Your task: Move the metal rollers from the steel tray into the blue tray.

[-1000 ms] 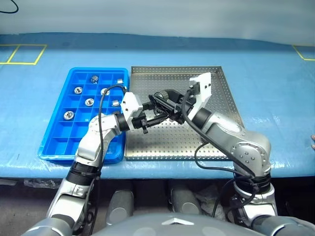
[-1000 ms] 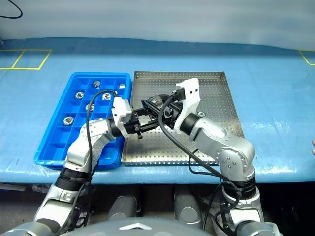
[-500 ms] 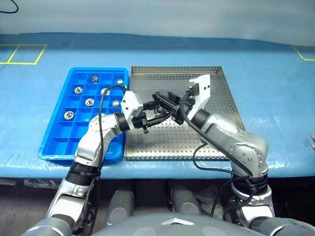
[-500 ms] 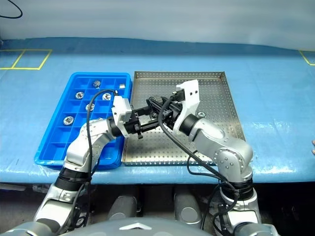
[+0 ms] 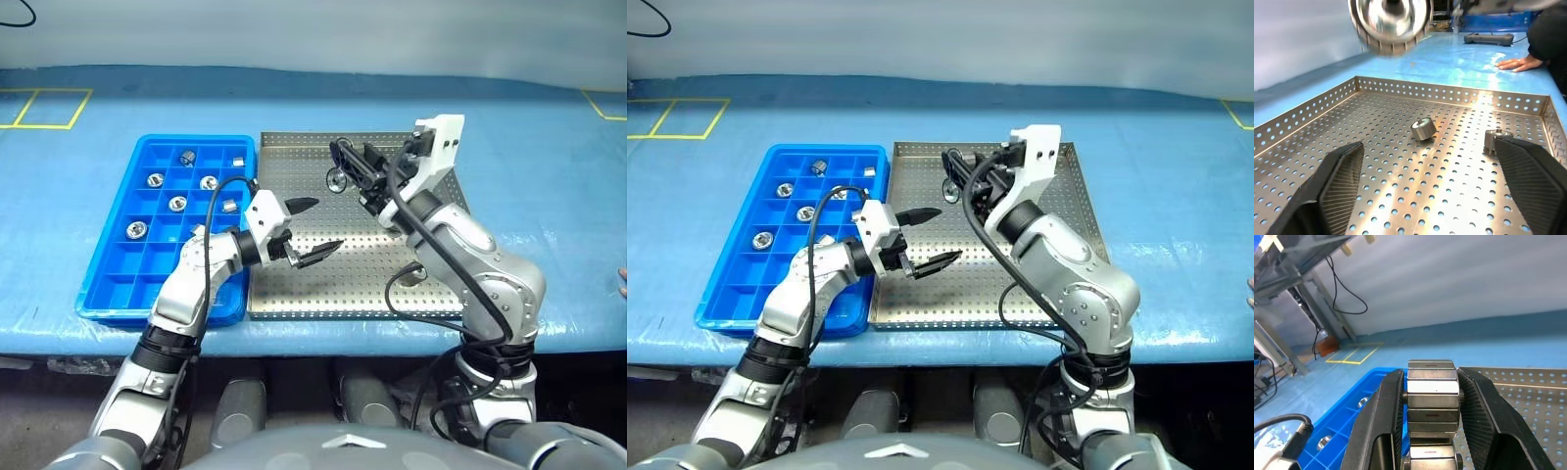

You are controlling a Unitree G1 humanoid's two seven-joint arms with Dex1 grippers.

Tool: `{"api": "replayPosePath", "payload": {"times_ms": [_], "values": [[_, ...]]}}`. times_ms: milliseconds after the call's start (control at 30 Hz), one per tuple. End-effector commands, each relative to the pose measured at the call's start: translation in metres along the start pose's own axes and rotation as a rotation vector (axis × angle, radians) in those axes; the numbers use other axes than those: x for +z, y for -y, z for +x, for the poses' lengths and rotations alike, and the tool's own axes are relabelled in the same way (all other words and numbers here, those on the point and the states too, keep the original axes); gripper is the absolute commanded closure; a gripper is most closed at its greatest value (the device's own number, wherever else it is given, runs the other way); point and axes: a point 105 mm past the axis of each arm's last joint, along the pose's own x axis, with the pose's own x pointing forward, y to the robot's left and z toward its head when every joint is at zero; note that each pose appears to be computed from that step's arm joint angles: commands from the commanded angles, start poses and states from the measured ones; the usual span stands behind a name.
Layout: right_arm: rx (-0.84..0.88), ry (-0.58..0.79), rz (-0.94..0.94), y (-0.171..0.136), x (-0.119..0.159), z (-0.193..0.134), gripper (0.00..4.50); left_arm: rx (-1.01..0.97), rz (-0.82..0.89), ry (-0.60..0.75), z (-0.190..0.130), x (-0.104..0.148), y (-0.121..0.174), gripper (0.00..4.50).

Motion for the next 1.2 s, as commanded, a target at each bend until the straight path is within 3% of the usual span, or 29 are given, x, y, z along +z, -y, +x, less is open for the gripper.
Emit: {"api": "replayPosePath", "payload": {"times_ms": [33, 167, 500, 633, 1200], "values": [[0.022, 0.102, -0.035, -0.009, 0.025, -0.002, 3.19, 0.030, 0.024, 0.045, 0.000, 0.011, -0.005, 0.21], [0.005, 0.093, -0.048, -0.006, 0.025, -0.002, 3.19, 0.056, 0.011, 0.093, 0.000, 0.019, -0.008, 1.22], [0.008, 0.048, -0.025, -0.008, 0.010, 0.000, 3.19, 0.068, 0.032, 0.245, 0.008, 0.060, -0.007, 1.25], [0.024, 0.041, -0.013, -0.013, 0.007, 0.001, 3.19, 0.055, 0.032, 0.289, 0.011, 0.074, -0.005, 0.02], [0.055, 0.010, -0.016, -0.021, -0.003, 0.001, 3.19, 0.009, -0.016, 0.220, 0.020, 0.076, -0.002, 0.00]]}}
